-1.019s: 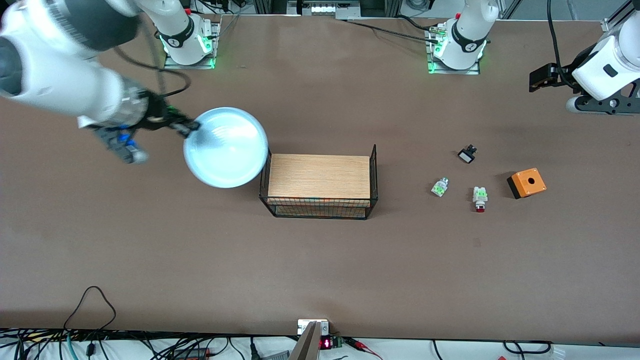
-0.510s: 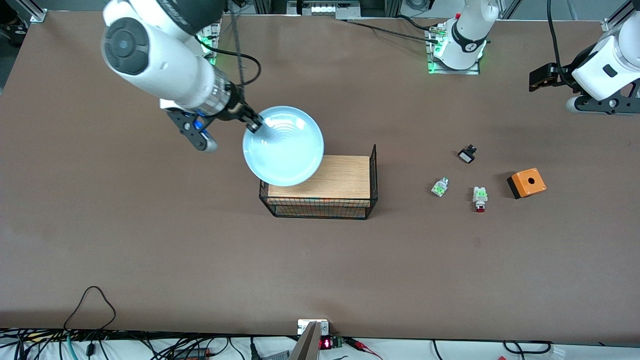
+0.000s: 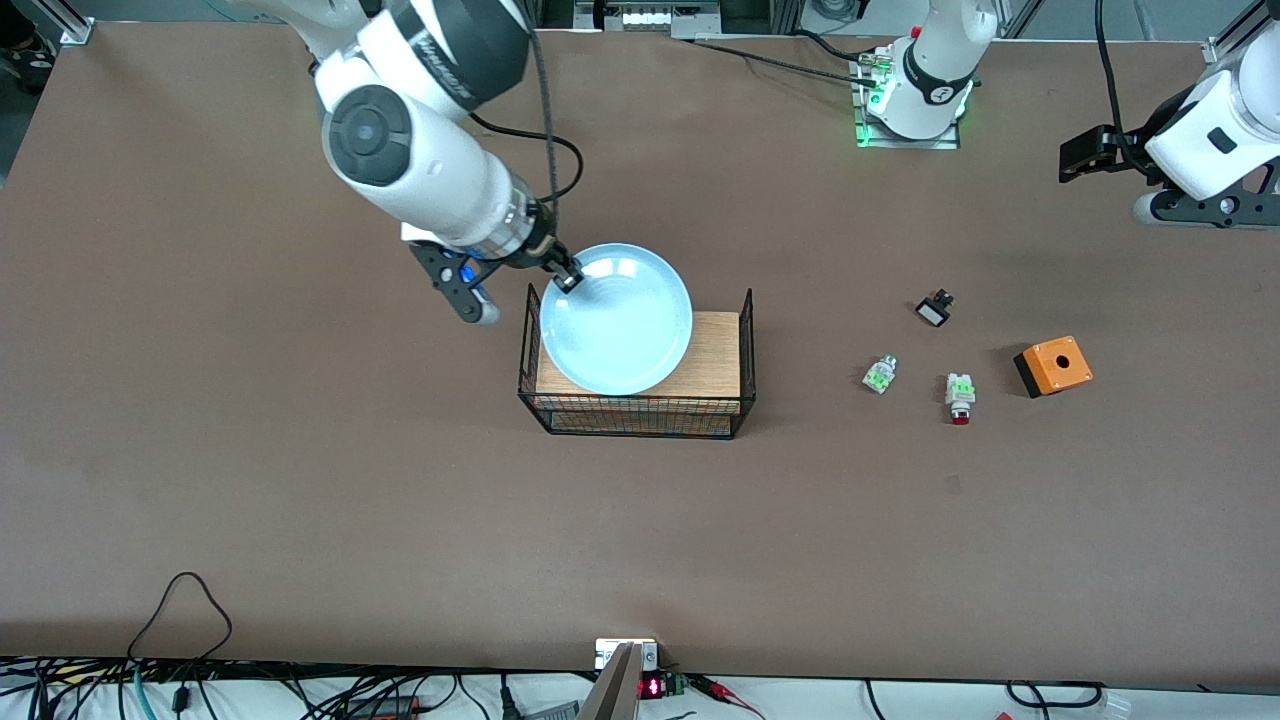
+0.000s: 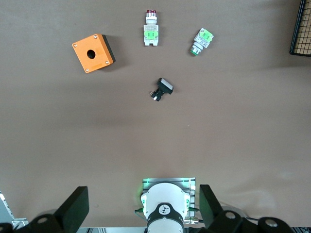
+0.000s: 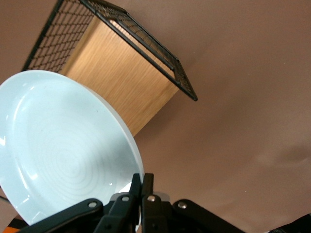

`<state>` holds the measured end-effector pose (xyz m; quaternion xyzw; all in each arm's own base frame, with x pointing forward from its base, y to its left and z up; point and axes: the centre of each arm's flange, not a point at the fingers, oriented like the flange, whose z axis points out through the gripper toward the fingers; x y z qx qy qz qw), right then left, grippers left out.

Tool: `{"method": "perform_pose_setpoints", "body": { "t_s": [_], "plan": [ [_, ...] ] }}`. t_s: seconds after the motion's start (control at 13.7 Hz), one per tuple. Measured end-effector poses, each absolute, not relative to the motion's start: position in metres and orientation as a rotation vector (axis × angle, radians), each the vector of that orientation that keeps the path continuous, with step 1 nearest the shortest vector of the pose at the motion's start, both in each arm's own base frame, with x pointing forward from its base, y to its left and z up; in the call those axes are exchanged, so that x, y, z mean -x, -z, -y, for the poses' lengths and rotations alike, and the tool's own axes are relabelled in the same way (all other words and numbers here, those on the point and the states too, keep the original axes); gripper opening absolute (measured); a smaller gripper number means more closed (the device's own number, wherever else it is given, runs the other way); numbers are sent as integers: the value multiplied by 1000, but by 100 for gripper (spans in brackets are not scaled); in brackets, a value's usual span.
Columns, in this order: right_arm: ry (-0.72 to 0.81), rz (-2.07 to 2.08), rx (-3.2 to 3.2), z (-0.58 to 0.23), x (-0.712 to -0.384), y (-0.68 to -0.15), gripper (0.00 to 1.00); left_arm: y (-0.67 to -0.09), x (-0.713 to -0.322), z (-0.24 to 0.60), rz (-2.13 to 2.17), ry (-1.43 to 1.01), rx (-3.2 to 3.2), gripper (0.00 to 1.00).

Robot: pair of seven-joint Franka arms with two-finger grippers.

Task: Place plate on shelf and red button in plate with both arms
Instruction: 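Lower the plate onto the wooden block, open the right gripper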

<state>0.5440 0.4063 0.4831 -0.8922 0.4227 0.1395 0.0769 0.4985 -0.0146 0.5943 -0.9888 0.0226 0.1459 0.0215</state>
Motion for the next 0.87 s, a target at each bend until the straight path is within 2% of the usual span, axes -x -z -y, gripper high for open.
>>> {"method": "perform_pose_setpoints", "body": {
  "t_s": [0.44,0.87],
  "plan": [
    [-410,-1256,2726,-430,-537,-451,3,-594,-497,15,-71,-467,3062,100],
    [-387,-1291,2745,-431,-548,-414,3,-604,-487,17,-76,-475,3059,100]
  ]
}}
